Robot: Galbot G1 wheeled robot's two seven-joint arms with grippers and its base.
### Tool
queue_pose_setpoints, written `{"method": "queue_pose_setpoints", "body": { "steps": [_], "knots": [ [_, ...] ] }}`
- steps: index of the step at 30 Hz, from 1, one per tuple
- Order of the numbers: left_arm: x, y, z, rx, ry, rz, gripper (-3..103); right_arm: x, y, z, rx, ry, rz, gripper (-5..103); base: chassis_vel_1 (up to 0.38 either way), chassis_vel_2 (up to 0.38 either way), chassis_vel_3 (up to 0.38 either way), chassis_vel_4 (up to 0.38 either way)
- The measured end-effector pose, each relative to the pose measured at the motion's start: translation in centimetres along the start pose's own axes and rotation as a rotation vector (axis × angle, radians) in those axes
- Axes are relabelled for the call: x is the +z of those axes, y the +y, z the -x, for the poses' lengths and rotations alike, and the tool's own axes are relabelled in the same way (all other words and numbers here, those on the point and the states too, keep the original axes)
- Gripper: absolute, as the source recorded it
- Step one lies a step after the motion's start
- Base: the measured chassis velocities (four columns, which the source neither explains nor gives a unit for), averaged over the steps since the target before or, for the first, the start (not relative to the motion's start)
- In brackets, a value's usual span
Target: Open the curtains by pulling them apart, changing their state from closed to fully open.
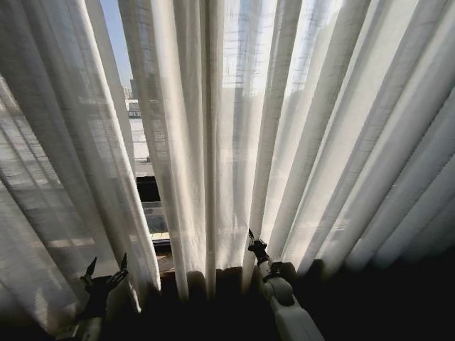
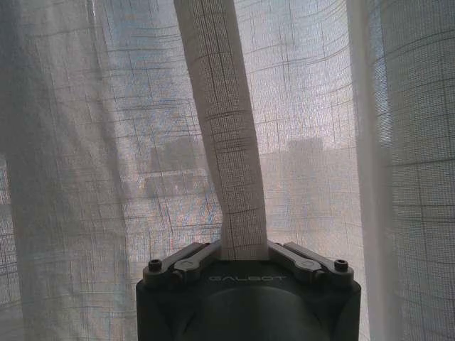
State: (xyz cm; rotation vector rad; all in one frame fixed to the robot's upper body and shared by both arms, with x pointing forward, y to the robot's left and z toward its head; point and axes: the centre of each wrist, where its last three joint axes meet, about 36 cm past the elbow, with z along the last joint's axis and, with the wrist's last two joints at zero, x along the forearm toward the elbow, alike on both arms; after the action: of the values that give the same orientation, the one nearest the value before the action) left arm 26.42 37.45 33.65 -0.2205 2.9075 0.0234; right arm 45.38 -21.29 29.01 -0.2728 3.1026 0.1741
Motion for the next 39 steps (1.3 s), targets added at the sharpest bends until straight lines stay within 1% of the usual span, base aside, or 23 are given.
{"method": "queue_pose_setpoints", "body": {
  "steps": [11,39],
  "knots": [
    [0.00,0.00,0.00,0.000,0.000,0.000,100,0.15,0.21,0.16,-0.018,0.004,0.004,0,-0.249,-0.282,0.274,0.270],
    [0.00,0.00,0.00,0.000,0.000,0.000,100,0.49,0.02,0.33,-0.057,0.013,0.009,0,-0.358,-0.345,0.350,0.352]
  ]
}}
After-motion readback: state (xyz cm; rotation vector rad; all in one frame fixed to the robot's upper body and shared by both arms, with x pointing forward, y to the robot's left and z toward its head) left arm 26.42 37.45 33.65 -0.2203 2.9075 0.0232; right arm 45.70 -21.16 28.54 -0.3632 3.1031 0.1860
